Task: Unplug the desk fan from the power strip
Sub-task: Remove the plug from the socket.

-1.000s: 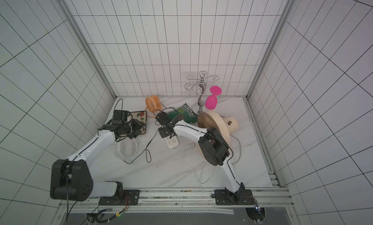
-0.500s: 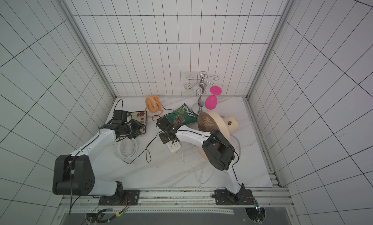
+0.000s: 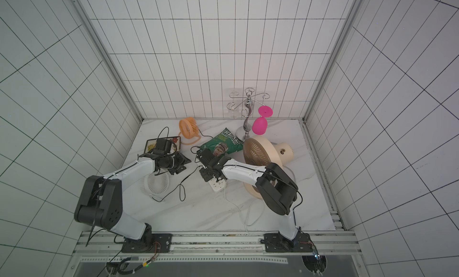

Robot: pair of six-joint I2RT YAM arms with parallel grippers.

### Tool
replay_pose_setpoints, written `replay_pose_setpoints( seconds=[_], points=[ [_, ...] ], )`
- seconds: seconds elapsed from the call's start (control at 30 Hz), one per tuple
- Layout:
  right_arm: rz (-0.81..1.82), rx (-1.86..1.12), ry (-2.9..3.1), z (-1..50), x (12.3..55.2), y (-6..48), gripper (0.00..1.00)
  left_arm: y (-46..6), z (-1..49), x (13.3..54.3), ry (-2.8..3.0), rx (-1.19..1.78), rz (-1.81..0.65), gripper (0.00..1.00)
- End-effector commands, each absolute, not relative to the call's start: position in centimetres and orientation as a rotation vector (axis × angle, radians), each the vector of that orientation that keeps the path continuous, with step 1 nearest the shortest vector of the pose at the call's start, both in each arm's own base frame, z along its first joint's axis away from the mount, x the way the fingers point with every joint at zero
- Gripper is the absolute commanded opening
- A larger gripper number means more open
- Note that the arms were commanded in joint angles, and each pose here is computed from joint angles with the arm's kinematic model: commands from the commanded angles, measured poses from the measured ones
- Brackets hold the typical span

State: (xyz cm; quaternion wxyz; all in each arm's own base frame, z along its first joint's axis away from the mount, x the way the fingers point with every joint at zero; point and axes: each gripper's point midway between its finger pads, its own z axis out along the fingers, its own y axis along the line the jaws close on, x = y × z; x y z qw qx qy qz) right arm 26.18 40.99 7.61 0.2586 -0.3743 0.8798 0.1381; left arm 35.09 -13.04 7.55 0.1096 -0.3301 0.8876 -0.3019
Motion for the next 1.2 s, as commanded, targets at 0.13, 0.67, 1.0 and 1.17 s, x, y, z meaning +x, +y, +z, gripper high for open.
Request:
replay_pose_setpoints(
  seconds=[0.13, 0.67, 1.0, 1.17],
  points=[
    [0.438, -1.072, 2.361, 7.4, 24.9, 41.5, 0.25, -13.9, 5.9, 35.6, 2.628, -0.939, -0.900, 0.45],
    [0.446, -1.087, 2.351, 7.5, 24.8, 42.0, 0.26, -18.4, 4.1, 35.2, 2.673, -0.870, -1.058, 0.44],
    [0.448, -1.123, 2.210, 11.0, 25.1, 43.7, 0.24, -17.8, 0.9, 33.6, 2.779, -0.926, -0.947, 0.38],
    [0.470, -1.107, 2.130, 13.1, 25.5, 44.7, 0.22, -17.4, -0.5, 32.8, 2.826, -0.950, -0.870, 0.38]
  ],
)
